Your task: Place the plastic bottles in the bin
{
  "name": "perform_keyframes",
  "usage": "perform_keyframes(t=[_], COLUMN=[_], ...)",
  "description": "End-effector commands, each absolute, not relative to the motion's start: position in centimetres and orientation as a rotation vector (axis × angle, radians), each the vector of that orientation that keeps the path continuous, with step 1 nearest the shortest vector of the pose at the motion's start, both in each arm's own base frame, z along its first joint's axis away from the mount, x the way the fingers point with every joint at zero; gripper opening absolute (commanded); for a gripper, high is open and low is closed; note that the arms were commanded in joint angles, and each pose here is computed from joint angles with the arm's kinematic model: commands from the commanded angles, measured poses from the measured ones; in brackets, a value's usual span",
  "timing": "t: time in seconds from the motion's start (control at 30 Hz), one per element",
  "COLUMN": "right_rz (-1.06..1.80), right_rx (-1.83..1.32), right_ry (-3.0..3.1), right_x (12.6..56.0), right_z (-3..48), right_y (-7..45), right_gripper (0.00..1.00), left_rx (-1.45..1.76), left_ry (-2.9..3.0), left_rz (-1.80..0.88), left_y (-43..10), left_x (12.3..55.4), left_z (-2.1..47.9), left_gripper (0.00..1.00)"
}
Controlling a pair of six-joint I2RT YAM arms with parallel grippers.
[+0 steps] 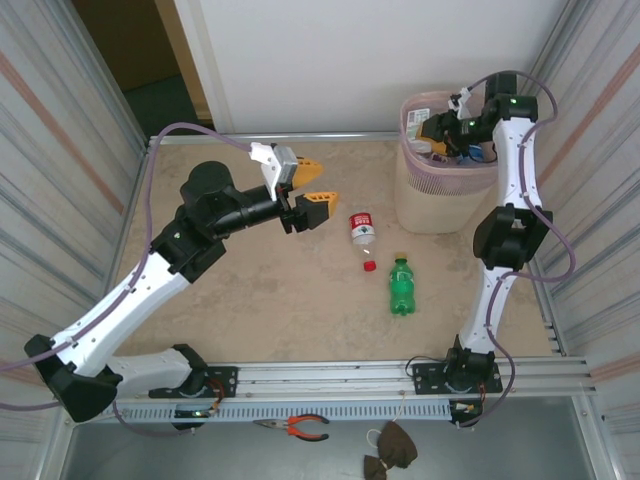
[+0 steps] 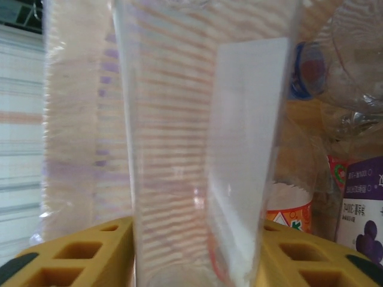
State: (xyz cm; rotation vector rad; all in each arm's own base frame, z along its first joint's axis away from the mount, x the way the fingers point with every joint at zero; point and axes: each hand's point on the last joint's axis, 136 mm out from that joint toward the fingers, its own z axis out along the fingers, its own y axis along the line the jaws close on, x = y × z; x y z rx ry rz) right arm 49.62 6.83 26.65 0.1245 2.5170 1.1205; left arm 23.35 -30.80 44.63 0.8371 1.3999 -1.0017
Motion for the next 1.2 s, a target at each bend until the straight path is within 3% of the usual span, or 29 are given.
perform_keyframes(t=[0.0, 0.27, 0.53, 0.87, 1.0, 1.17], right_rz=[0.957, 0.737, 0.513, 0.6, 0.752, 0.903], right_rx=[0.221, 0.229, 0.224, 0.126, 0.105, 0.086], right_ry=[2.703, 2.557, 2.499, 2.396, 2.326, 2.3], right_x=[49.2, 48.7, 46.7, 45.6, 46.9, 49.3], right_z=[21.2, 27.7, 31.5, 34.8, 35.3, 34.3], right_y=[5.3, 3.1, 1.4, 4.5, 6.3, 8.1], right_gripper=[0.54, 0.76, 0.78, 0.53, 0.37, 0.27], left_rx=[0.809, 0.813, 0.784, 0.734, 0.721, 0.708], left_ry=[1.433, 1.474, 1.587, 1.921, 1.995, 2.037], left_rz=[-1.004, -1.013, -0.973, -0.873, -0.911, -0.949], left_y=[-30.8, -31.6, -32.3, -34.3, -35.5, -36.5], left_x=[24.1, 24.9, 26.9, 31.4, 32.1, 32.5], left_z=[43.9, 42.9, 40.9, 33.6, 31.3, 29.6], left_gripper=[0.71, 0.71, 0.69, 0.64, 0.62, 0.62])
